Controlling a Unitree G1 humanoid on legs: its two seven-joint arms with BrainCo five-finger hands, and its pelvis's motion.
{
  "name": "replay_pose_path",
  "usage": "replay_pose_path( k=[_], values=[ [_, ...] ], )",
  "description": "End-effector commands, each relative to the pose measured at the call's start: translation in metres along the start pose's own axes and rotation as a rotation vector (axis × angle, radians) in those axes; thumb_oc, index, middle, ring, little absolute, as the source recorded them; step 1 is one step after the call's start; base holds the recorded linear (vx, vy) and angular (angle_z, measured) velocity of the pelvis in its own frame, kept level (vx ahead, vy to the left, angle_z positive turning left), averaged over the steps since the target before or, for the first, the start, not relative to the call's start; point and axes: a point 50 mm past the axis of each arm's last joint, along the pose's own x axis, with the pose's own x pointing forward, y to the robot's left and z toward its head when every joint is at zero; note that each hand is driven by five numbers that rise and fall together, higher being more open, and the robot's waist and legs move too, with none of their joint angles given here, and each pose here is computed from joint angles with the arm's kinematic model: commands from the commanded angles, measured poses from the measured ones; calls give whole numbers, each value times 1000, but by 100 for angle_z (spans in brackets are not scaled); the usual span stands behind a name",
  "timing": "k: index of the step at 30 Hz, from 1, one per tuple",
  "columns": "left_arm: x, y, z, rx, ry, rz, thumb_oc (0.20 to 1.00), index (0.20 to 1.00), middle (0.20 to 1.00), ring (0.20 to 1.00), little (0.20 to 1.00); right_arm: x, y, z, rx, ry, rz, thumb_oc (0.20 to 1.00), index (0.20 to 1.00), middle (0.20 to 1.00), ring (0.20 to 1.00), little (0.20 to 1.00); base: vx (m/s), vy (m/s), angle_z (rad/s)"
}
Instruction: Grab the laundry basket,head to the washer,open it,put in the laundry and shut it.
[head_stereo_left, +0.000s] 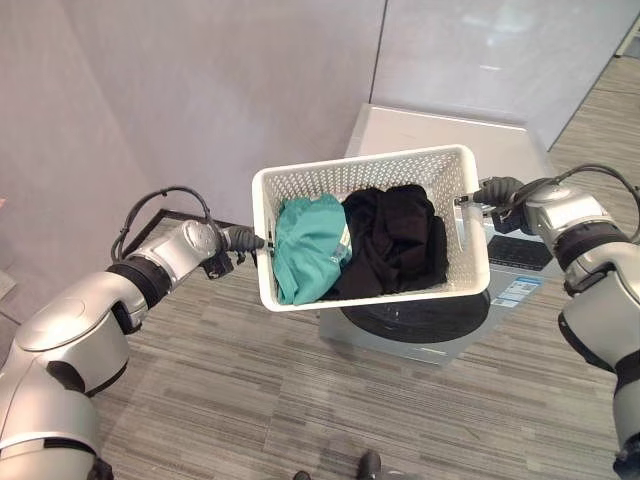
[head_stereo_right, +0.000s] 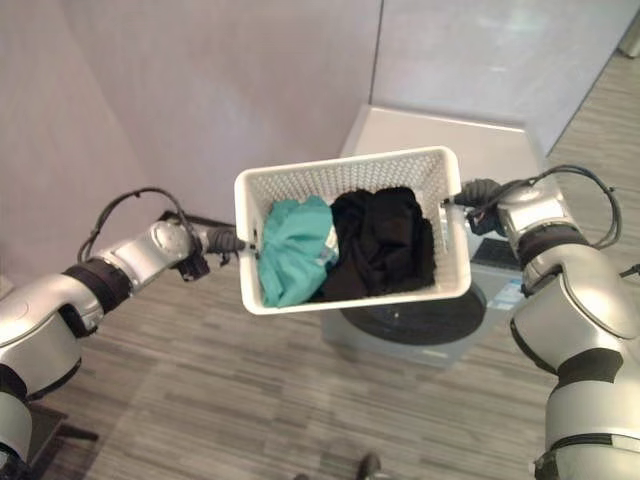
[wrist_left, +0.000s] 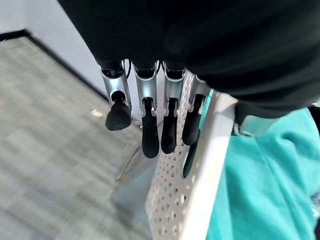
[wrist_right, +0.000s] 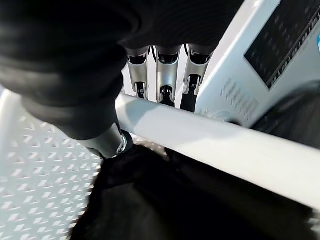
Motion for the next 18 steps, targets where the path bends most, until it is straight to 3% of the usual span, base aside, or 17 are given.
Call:
replay_pose_path(
  k=[1,8,12,15,18],
  values=[
    [-19,50,60,79,-188,169,200,200,200,200,200,-35,-21,93,-29,-318,-38,200,200,200,200,200,219,-117,15],
    [-23,54,71,80,-217,165,200,200,200,200,200,-56,-54,99,15,-365,-123,200,200,200,200,200,303,-282,48],
    [-28,54,83,65,-274,154,200,200,200,200,200,-63,-61,102,30,-397,-134,200,200,200,200,200,65,-167,-12],
    [-25,50,85,108,-256,133,200,200,200,200,200,-71,-81,92,43,-356,-218,200,200,200,200,200,138,-56,-6],
    [-20,42,87,125,-275,112,200,200,200,200,200,-62,-76,81,19,-321,-212,200,200,200,200,200,228,60,-9]
  ],
)
